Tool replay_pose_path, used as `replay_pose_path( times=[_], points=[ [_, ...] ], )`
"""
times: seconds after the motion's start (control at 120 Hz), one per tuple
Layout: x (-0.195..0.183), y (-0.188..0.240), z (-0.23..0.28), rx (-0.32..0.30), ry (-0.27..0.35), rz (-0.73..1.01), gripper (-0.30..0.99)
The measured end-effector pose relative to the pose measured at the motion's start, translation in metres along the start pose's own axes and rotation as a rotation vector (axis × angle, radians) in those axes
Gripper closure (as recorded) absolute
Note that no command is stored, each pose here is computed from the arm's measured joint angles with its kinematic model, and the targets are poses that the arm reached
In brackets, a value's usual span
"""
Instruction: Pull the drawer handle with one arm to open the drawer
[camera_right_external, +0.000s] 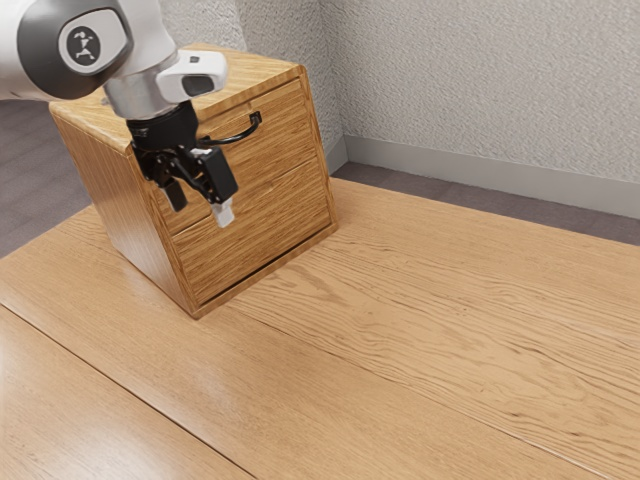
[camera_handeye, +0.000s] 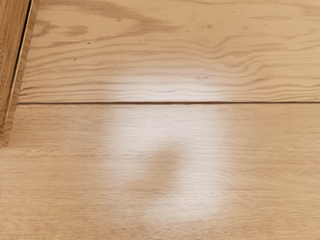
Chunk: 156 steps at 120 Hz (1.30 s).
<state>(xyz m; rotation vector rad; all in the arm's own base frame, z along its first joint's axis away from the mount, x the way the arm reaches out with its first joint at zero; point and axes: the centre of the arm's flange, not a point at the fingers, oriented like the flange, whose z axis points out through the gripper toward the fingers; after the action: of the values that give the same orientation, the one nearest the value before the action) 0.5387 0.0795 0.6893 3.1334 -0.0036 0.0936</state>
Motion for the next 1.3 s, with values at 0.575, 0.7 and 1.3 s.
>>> replay_pose_path(
  times=[0.575,0.7,1.3],
  points=[
    [-0.027,0.018,-0.158,0.127,0.397,0.170,0.00],
    [-0.020,0.037,-0.127,0.129,0.394,0.271,0.00],
    [0.009,-0.061,-0.084,0.493,0.439,0.312,0.00]
  ],
)
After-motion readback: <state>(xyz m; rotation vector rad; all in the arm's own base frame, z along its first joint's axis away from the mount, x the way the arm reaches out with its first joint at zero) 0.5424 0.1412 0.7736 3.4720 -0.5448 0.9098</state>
